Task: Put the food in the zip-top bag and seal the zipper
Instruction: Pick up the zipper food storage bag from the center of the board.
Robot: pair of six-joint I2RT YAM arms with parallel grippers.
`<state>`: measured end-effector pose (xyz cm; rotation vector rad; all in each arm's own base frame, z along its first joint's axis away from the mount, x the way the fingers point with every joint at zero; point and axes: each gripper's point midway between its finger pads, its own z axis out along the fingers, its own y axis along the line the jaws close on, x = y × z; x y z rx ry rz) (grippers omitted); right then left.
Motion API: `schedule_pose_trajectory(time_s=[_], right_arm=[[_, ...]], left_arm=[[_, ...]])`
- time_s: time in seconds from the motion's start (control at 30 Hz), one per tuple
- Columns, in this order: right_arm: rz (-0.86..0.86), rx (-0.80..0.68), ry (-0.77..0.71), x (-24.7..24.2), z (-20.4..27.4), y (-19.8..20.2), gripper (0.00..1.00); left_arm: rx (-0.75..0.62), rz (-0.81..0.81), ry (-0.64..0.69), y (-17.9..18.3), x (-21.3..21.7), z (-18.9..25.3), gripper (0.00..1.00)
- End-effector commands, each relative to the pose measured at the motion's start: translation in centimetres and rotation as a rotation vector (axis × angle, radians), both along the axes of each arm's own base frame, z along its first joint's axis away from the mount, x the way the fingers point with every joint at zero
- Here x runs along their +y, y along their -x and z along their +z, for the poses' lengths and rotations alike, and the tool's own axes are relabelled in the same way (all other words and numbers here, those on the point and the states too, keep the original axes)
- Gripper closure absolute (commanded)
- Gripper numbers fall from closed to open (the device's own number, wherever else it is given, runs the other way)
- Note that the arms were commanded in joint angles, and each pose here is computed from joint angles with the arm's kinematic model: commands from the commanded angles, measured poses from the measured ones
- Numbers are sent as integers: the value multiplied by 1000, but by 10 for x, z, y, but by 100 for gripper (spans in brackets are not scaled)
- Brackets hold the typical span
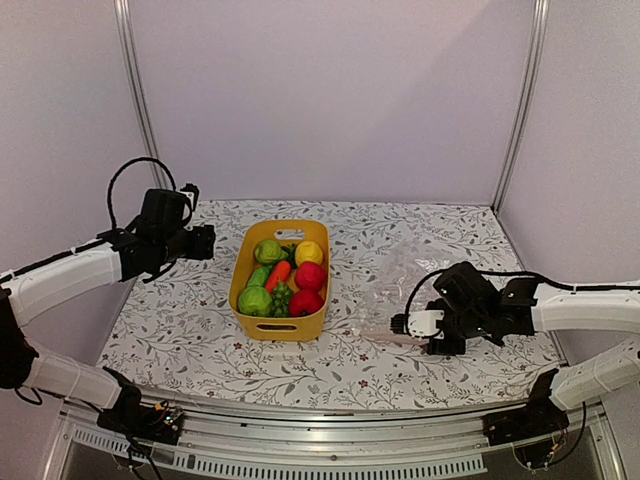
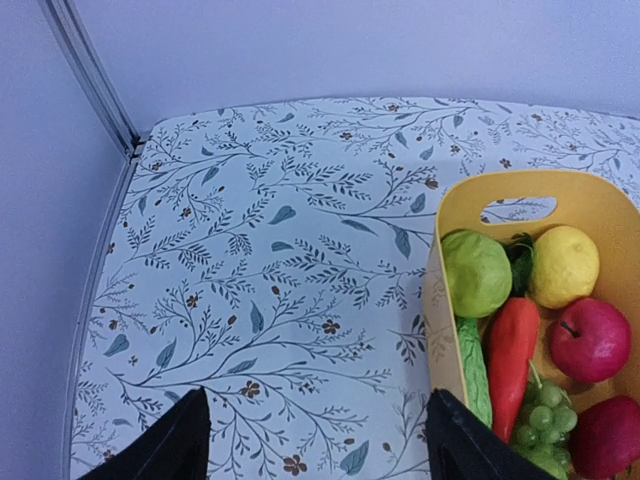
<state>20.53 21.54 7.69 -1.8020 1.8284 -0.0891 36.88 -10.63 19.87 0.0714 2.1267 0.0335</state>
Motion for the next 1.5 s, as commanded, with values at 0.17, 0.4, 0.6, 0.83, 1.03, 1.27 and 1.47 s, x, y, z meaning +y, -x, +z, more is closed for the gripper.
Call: schedule_pose_trajectory(time_s=[0.17, 0.4, 0.6, 0.83, 1.03, 1.27, 1.47], right_arm=[[-35, -135, 83, 11, -18, -18, 45], [-97, -211, 106, 16, -19, -37, 55], [-151, -311, 60, 18, 9, -58, 86], [-324, -308, -128, -6, 62, -109, 100], [-496, -306, -281, -51, 105, -152, 100], [-610, -307, -478, -70, 152, -169, 100], [-627, -252, -581, -59, 157, -167, 100]], left_arm=[[-72, 36, -32, -8, 13, 18, 27], [-73, 32, -15, -8, 14, 19, 27], [-87, 28, 1, -8, 12, 24, 29], [-128, -88, 157, -5, -17, 33, 30], [-208, -218, 291, 6, -64, 61, 31], [-185, -347, 351, 30, -154, 64, 31], [-142, -435, 471, 55, -244, 63, 31]])
